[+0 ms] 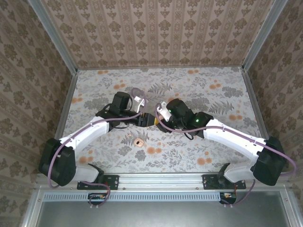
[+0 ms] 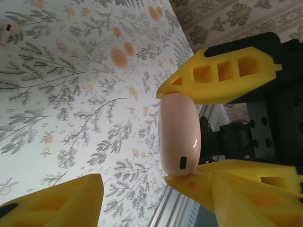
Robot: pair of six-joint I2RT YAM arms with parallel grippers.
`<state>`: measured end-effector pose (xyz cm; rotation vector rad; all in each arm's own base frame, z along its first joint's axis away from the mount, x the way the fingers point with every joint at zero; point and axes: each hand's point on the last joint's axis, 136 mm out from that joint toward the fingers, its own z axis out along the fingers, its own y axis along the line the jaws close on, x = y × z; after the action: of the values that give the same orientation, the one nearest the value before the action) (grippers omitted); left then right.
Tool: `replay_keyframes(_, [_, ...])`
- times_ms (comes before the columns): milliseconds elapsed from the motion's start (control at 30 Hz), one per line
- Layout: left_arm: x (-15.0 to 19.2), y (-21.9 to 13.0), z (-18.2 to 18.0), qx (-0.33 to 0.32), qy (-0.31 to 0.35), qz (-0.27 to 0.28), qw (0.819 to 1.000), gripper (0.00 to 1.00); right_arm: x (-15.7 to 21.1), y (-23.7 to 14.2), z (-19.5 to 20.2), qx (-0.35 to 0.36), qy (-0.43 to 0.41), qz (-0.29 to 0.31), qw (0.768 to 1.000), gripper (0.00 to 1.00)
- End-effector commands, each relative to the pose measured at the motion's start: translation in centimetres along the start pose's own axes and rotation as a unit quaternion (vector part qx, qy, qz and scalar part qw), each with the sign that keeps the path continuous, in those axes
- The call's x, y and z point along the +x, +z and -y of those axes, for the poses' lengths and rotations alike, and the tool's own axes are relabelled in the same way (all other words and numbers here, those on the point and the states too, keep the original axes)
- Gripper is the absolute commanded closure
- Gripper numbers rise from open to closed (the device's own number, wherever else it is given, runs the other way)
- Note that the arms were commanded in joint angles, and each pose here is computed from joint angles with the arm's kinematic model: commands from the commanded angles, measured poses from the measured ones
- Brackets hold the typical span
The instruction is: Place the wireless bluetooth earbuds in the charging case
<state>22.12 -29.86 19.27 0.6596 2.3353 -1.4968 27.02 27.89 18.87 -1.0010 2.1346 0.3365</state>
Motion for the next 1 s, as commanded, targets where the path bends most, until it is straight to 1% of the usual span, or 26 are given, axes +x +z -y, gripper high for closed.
replay_keyframes(0, [-1.5, 0.1, 1.5, 0.024, 0.002, 0.016, 1.000, 0.41, -1.9, -0.7, -0.8, -0.020, -0.031, 0.041, 0.998, 0.57])
replay_keyframes(167, [-1.9, 0.2, 2.1, 0.043, -0.001, 0.019, 0.999, 0.44, -2.0, -0.5, -1.2, -0.029, -0.030, 0.041, 0.998, 0.58])
replay_keyframes(333, [-1.9, 0.4, 2.1, 0.052, -0.009, 0.018, 0.998, 0.43, -2.2, -0.4, -1.4, -0.035, -0.029, 0.042, 0.998, 0.58])
replay_keyframes(467, [-1.6, 0.9, 2.1, 0.059, -0.020, 0.008, 0.998, 0.44, -2.3, -0.3, -1.3, -0.035, -0.031, 0.043, 0.998, 0.58])
replay_keyframes(533, [-1.5, 1.0, 2.1, 0.060, -0.024, 0.005, 0.998, 0.46, -2.5, -0.3, -1.3, -0.033, -0.032, 0.045, 0.998, 0.58])
replay_keyframes(600, [-1.4, 1.0, 2.0, 0.059, -0.026, 0.004, 0.998, 0.52, -2.6, -0.3, -1.2, -0.031, -0.032, 0.044, 0.998, 0.57])
replay_keyframes(733, [-1.7, 0.8, 1.9, 0.050, -0.023, 0.008, 0.998, 0.68, -2.7, -0.3, -0.7, -0.018, -0.023, 0.046, 0.999, 0.55])
replay_keyframes(833, [-2.3, 0.5, 1.7, 0.043, -0.021, 0.020, 0.999, 0.77, -2.8, -0.4, -0.1, -0.008, -0.012, 0.049, 0.999, 0.52])
replay_keyframes(900, [-2.7, 0.3, 1.8, 0.042, -0.019, 0.027, 0.999, 0.81, -3.0, -0.7, 0.3, -0.005, -0.001, 0.054, 0.999, 0.48])
replay_keyframes(967, [-3.5, -0.1, 1.7, 0.039, -0.015, 0.043, 0.998, 0.84, -3.3, -1.0, 0.7, -0.004, 0.015, 0.061, 0.998, 0.39])
